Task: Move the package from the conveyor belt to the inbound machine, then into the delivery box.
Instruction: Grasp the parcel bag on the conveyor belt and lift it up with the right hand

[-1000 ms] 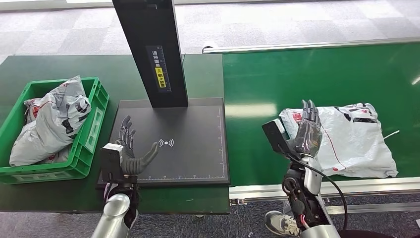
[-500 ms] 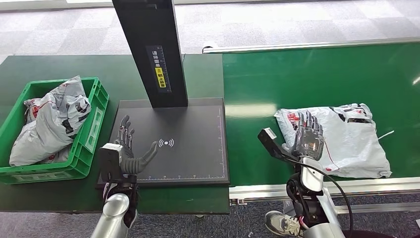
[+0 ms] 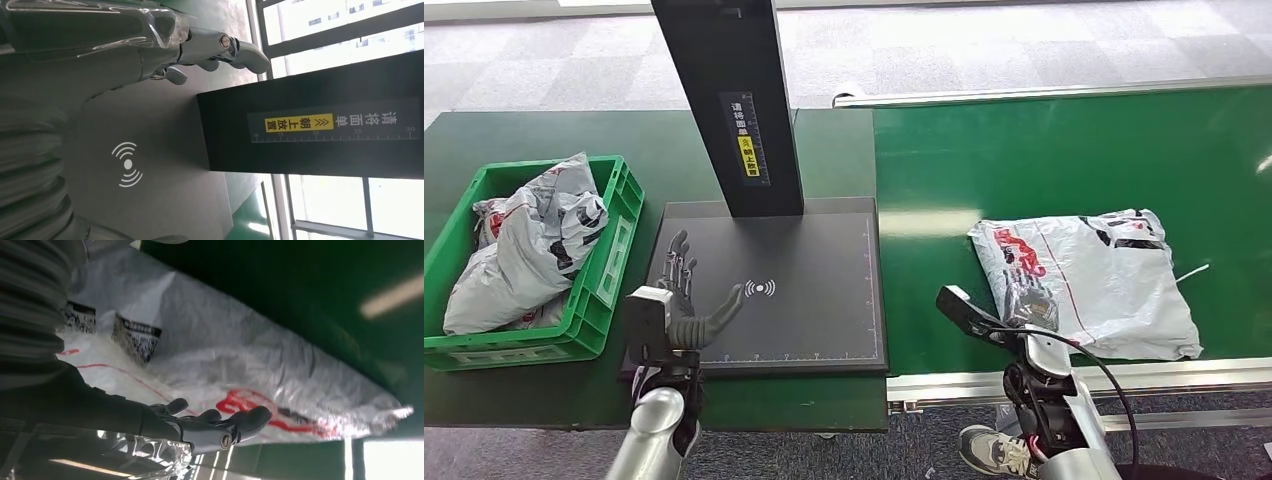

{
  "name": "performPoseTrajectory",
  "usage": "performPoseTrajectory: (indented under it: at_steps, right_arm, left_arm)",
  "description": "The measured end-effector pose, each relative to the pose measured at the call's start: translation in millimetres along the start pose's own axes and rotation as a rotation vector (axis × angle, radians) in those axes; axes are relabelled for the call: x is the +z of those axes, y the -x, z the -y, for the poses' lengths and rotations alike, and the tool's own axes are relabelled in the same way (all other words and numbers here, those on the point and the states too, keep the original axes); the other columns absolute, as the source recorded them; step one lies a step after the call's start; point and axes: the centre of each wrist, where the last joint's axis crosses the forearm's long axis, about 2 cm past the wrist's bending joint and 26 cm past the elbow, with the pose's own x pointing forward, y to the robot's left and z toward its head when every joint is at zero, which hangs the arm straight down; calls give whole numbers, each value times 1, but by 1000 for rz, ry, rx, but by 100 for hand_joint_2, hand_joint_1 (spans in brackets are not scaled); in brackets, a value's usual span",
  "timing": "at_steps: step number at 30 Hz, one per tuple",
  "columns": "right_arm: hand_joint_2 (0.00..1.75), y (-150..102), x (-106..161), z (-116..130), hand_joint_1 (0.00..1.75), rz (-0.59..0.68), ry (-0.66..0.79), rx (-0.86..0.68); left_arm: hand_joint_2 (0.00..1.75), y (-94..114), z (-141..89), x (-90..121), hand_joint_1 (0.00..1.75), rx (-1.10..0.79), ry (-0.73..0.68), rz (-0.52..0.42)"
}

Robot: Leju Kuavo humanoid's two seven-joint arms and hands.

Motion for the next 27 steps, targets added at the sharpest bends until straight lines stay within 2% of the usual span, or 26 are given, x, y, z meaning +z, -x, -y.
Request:
performPoseTrajectory:
  at_steps: [11, 16, 20, 27]
  right_arm:
    - [175, 7, -1, -12, 0, -36, -164, 37]
    - [175, 9, -3, -13, 3, -47, -193, 39]
    - [175, 9, -5, -12, 175, -48, -213, 32]
    - [175, 7, -11, -3, 175, -45, -203, 18]
  left_arm:
    - [175, 1, 2, -1, 0, -2, 1, -10]
    - [175, 2, 2, 0, 0, 0, 0, -18]
    - [175, 3, 2, 0, 0, 2, -3, -21]
    - [175, 3, 1, 0, 0, 2, -6, -24]
